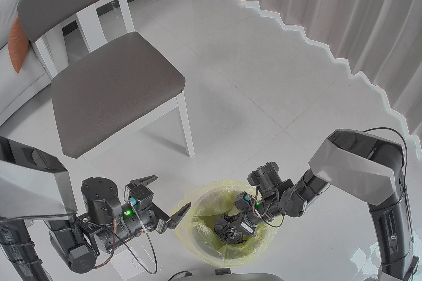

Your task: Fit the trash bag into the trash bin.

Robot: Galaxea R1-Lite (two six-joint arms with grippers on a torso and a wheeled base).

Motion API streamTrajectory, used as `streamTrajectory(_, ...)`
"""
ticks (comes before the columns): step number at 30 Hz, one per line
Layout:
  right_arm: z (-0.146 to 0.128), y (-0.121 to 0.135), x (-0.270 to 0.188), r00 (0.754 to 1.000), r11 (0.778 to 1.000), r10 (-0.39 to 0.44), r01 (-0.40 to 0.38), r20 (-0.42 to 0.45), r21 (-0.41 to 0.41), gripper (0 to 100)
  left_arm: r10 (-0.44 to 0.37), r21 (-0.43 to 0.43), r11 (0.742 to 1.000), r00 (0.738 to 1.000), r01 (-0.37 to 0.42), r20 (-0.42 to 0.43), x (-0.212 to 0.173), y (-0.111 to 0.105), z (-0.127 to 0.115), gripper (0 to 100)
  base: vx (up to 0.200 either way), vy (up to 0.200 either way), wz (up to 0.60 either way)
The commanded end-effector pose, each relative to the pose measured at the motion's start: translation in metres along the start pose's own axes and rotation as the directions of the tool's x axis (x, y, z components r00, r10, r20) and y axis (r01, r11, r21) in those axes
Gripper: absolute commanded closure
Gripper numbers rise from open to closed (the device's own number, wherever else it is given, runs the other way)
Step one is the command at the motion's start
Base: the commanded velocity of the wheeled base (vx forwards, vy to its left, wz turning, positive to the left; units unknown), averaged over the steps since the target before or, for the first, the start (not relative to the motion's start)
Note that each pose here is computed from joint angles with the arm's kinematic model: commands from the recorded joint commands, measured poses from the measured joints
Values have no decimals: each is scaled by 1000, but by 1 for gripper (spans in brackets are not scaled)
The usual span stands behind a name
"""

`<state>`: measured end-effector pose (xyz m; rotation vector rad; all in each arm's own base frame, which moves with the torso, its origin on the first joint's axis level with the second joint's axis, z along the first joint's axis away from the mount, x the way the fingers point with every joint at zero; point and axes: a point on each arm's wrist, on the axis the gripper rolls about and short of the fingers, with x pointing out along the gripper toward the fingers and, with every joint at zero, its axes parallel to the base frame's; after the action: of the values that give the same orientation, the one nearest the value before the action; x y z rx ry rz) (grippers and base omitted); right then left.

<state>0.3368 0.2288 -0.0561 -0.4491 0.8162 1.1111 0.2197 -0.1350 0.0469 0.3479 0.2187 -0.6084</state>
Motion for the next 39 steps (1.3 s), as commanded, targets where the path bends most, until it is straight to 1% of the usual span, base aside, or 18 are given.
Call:
streamTrajectory(1,-1,-1,4,1000,1000,2,-2,-5,1,100,5,1,1000,1000,-5,16,0,0,2,0,0,0,0)
streamTrajectory(5,-1,-1,4,1000,1000,5,-5,-7,2,100,7,1,1000,1000,-7,19,0,1,2,0,0,0,0)
streamTrajectory(6,-1,-1,4,1000,1000,4,-4,-7,2,0,7,1,1000,1000,-7,19,0,1,2,0,0,0,0)
streamTrajectory(19,-2,0,2,1000,1000,6,-6,-9,3,0,16,1,1000,999,-16,37,-3,2,7,0,0,0,0)
streamTrajectory(22,-4,2,1,1000,1000,9,-9,-16,6,0,18,0,1000,999,-18,29,-3,2,5,0,0,0,0)
streamTrajectory(25,0,3,-7,1000,1000,3,-3,-4,0,0,16,2,1000,1000,-16,15,-1,1,2,0,0,0,0)
streamTrajectory(26,6,6,-25,1000,1000,-11,11,18,-11,0,12,2,1000,1000,-12,-25,5,0,-6,0,0,0,0)
streamTrajectory(28,12,10,-42,999,999,-22,23,39,-24,0,21,6,1000,997,-21,-74,14,-1,-18,0,0,0,0)
streamTrajectory(30,21,14,-68,996,998,-44,47,82,-34,0,40,27,999,990,-37,-137,26,3,-36,0,0,0,0)
streamTrajectory(31,22,14,-72,995,998,-47,50,88,-34,0,43,34,999,989,-39,-145,27,4,-39,0,0,0,0)
streamTrajectory(33,36,18,-125,979,995,-80,89,189,-39,0,83,69,995,978,-71,-189,45,19,-59,0,0,0,0)
streamTrajectory(34,38,18,-139,972,994,-90,101,218,-38,0,87,67,995,976,-75,-200,49,20,-64,0,0,0,0)
streamTrajectory(38,37,12,-187,940,983,-177,181,291,14,0,92,65,995,964,-78,-251,57,24,-81,0,0,0,0)
streamTrajectory(39,35,7,-205,924,976,-218,213,314,52,0,93,70,995,959,-76,-268,59,25,-86,0,0,0,0)
